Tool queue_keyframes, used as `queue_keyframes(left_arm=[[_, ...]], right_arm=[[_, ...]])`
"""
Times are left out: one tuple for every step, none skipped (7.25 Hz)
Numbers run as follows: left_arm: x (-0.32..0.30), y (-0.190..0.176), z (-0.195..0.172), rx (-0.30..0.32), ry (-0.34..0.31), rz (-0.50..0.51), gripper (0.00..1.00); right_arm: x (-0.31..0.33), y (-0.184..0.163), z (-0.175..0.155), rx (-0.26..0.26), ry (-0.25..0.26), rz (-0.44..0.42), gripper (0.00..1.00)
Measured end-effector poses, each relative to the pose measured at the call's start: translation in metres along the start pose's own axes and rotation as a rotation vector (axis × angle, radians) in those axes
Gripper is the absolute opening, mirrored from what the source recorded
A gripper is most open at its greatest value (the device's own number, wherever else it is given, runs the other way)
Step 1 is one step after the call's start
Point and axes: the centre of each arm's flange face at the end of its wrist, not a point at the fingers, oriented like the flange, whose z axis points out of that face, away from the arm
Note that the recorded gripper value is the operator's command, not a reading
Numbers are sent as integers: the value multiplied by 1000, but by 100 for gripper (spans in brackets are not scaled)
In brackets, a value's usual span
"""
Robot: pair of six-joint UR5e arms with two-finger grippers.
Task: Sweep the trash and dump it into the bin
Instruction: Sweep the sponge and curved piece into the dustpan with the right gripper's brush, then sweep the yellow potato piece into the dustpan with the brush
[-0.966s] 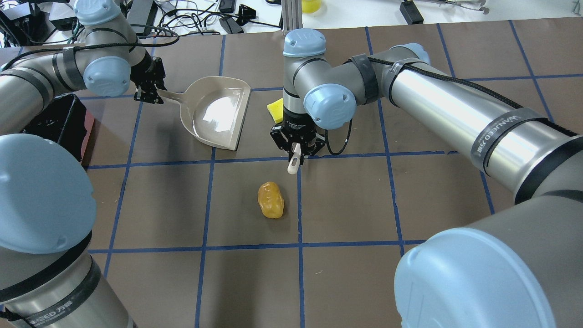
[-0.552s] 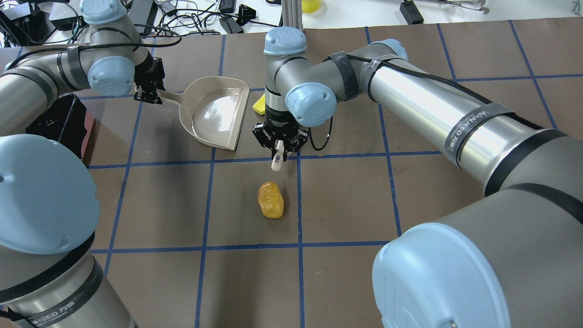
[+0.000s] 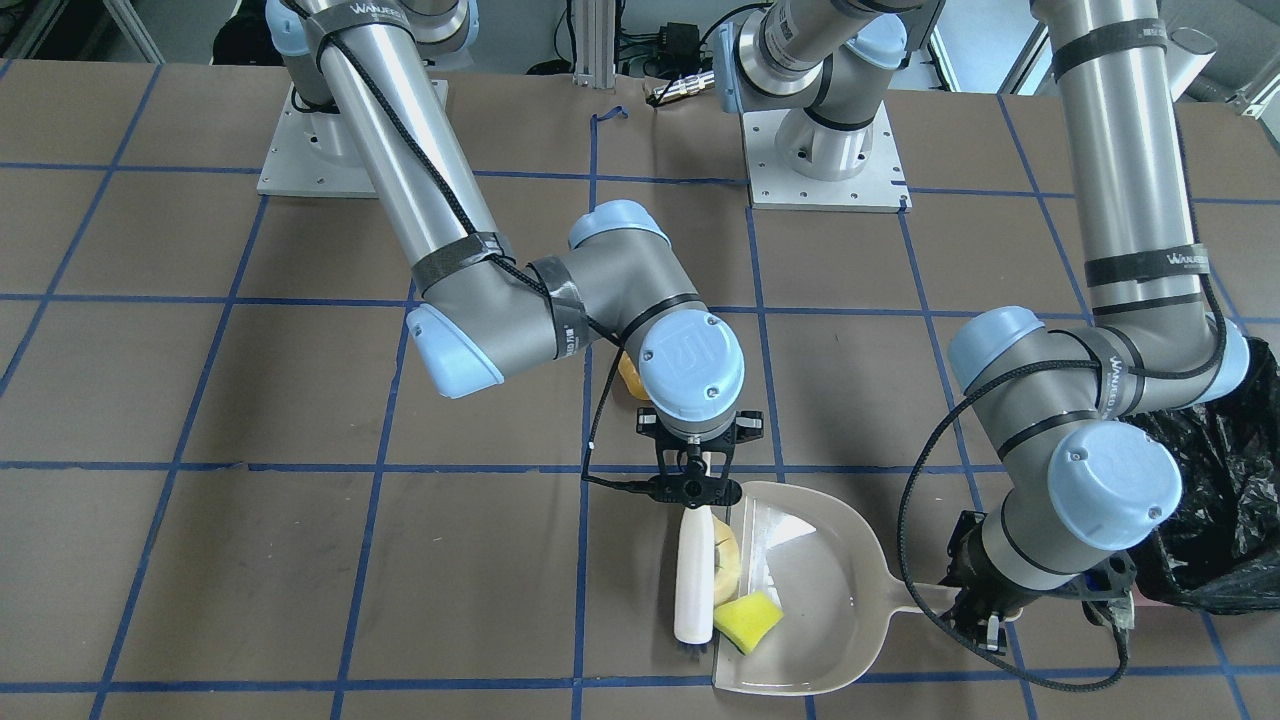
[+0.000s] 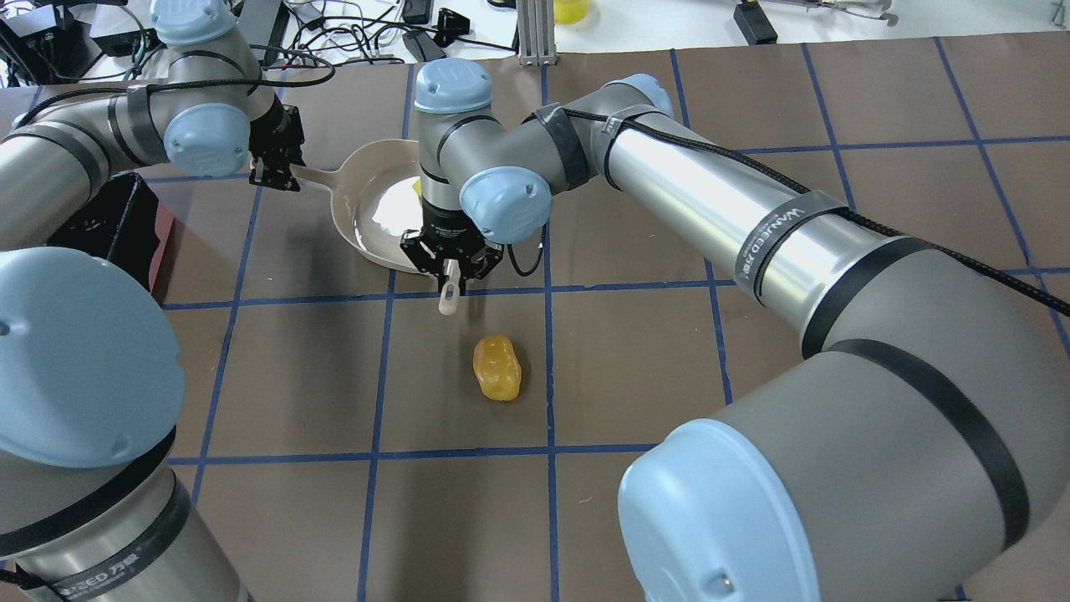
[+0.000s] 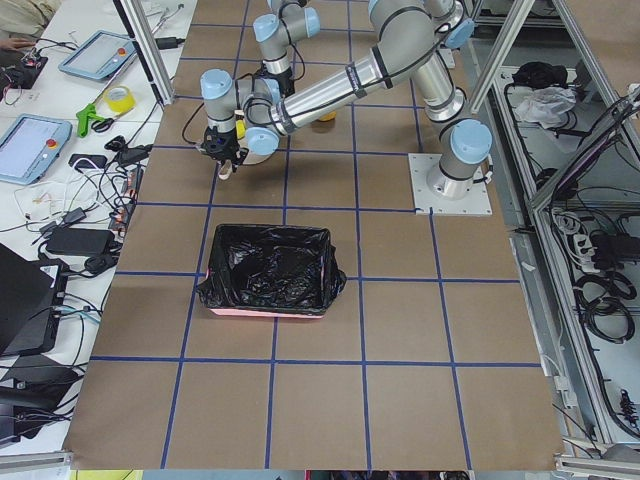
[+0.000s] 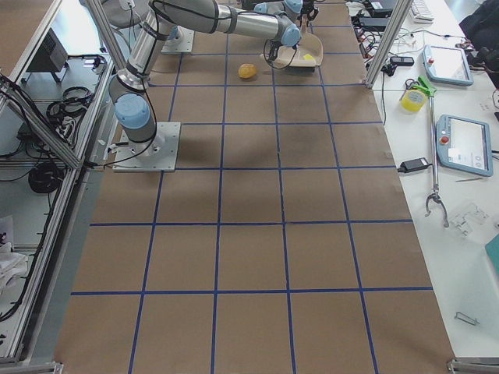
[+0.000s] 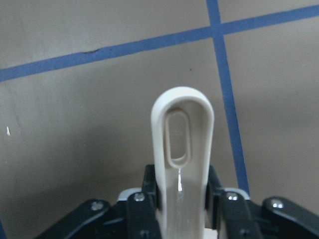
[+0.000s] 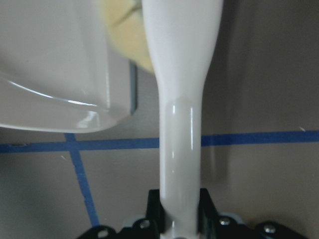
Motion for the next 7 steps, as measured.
queue_keyframes(left_arm=[[0,0,0,0,0,0,0],[0,1,0,-1,0,0,0],[0,1,0,-2,0,0,0],[0,2,1,-3,1,0,0],[0,2,1,-4,1,0,0],[0,2,1,-4,1,1,0],[0,3,0,-4,2,1,0]], right_arm=[[-16,1,2,9,-16,-17,18],[-29,3,3,17,-41,-31,18],[-38,5,4,24,-61,-41,18],[-41,8,1,29,-64,-39,19],[-37,11,-11,28,-43,-25,19],[-26,17,-34,15,-9,0,19],[-7,21,-61,-3,32,31,18]])
